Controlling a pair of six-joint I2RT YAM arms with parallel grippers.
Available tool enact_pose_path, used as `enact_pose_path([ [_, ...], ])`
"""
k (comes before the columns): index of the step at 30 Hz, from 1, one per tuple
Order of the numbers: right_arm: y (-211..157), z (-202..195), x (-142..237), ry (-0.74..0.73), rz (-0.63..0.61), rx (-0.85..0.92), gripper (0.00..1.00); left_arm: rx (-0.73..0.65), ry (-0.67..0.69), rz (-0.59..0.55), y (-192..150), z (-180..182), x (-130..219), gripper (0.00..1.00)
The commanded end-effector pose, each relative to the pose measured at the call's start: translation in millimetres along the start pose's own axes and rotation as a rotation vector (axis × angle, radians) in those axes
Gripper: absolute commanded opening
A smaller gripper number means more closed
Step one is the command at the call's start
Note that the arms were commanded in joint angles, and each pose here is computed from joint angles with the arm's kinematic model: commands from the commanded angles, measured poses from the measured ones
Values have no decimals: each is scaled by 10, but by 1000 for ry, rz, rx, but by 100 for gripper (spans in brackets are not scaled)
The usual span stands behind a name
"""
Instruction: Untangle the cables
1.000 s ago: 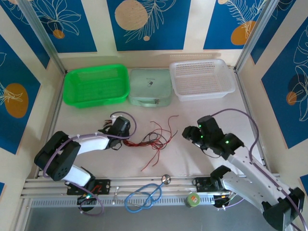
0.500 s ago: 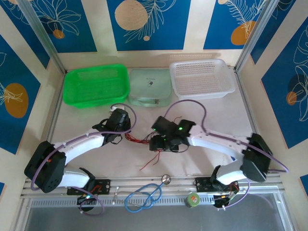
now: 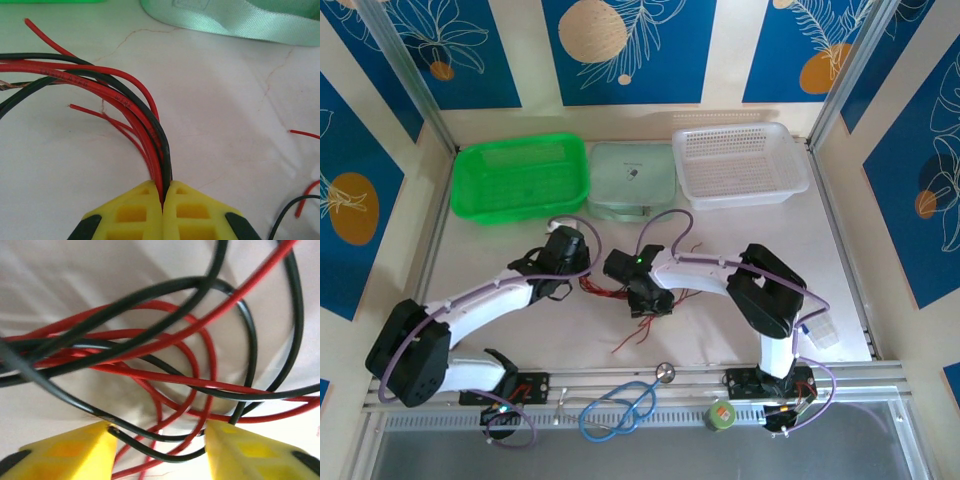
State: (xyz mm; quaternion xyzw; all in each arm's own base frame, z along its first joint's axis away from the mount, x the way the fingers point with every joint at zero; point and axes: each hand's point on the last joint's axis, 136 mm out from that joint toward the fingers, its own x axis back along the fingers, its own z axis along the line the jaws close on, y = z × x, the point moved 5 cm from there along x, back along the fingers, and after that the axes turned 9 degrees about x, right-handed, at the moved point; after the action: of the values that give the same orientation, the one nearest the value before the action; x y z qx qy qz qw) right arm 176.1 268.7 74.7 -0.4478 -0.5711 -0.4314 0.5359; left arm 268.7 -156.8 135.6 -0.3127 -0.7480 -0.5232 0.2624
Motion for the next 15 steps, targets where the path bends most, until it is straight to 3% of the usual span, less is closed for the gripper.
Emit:
enact_pose_path([
  [1, -22, -260, -33, -96, 37, -5, 41, -30, 39, -24, 77, 85, 103, 0],
  [9, 192, -801, -18, -206, 28, -28, 14, 3, 68, -51, 186, 274, 256, 0],
  [15, 410, -1133, 226, -331, -62, 27, 10, 20, 32, -32, 145, 267, 229, 0],
])
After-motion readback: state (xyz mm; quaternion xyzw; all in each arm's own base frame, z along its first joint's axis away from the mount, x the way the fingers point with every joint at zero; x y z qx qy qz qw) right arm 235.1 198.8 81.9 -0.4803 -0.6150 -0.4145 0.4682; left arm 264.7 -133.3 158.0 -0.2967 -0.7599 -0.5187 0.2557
